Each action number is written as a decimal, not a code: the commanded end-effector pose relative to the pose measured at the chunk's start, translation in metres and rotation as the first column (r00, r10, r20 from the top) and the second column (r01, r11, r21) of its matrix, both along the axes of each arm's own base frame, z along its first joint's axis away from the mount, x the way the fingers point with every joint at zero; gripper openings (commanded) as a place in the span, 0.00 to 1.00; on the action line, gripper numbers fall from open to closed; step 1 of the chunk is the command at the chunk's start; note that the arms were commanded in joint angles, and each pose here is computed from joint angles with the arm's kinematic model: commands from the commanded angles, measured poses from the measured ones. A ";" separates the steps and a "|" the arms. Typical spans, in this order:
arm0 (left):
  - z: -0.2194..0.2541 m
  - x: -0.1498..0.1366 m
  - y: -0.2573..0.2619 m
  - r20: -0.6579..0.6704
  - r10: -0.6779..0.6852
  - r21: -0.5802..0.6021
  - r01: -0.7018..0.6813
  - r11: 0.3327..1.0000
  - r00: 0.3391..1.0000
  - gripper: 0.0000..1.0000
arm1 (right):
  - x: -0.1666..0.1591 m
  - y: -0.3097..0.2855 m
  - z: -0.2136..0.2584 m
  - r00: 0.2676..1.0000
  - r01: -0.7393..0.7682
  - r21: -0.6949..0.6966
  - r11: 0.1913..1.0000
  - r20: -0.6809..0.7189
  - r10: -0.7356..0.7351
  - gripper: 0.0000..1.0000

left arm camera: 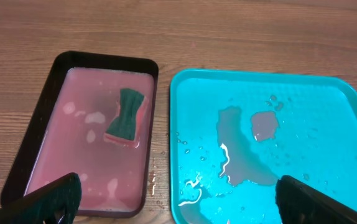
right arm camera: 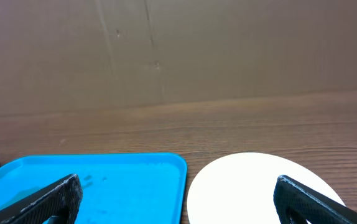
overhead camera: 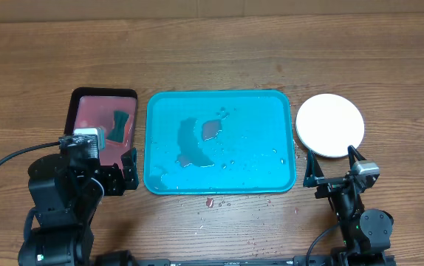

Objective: Clean dirty plates on tray and stack at the side

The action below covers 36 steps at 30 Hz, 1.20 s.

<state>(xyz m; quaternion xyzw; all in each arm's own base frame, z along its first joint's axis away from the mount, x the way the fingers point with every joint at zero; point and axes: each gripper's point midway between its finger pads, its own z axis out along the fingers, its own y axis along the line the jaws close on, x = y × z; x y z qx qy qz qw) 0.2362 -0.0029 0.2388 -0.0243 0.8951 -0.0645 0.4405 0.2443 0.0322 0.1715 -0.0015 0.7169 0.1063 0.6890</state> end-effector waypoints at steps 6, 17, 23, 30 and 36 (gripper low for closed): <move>0.000 0.000 0.001 0.003 0.005 -0.003 -0.005 1.000 1.000 1.00 | 0.000 0.000 -0.001 1.000 0.002 0.004 1.000 0.006 -0.002 1.00; 0.000 0.000 0.001 0.003 0.005 -0.003 -0.005 1.000 1.000 1.00 | 0.000 0.000 -0.001 1.000 0.002 0.004 1.000 0.006 -0.002 1.00; 0.000 0.000 0.001 0.003 0.005 -0.003 -0.005 1.000 1.000 1.00 | 0.000 0.000 -0.001 1.000 0.002 0.004 1.000 0.006 -0.002 1.00; 0.001 -0.010 0.004 0.026 0.028 0.018 -0.029 0.999 0.999 1.00 | 0.000 0.000 -0.001 1.000 0.002 0.004 1.000 0.006 -0.002 1.00; -0.019 -0.015 -0.001 0.143 0.042 -0.030 -0.038 0.999 0.989 1.00 | 0.000 0.000 -0.001 1.000 0.002 0.004 1.000 0.006 -0.002 1.00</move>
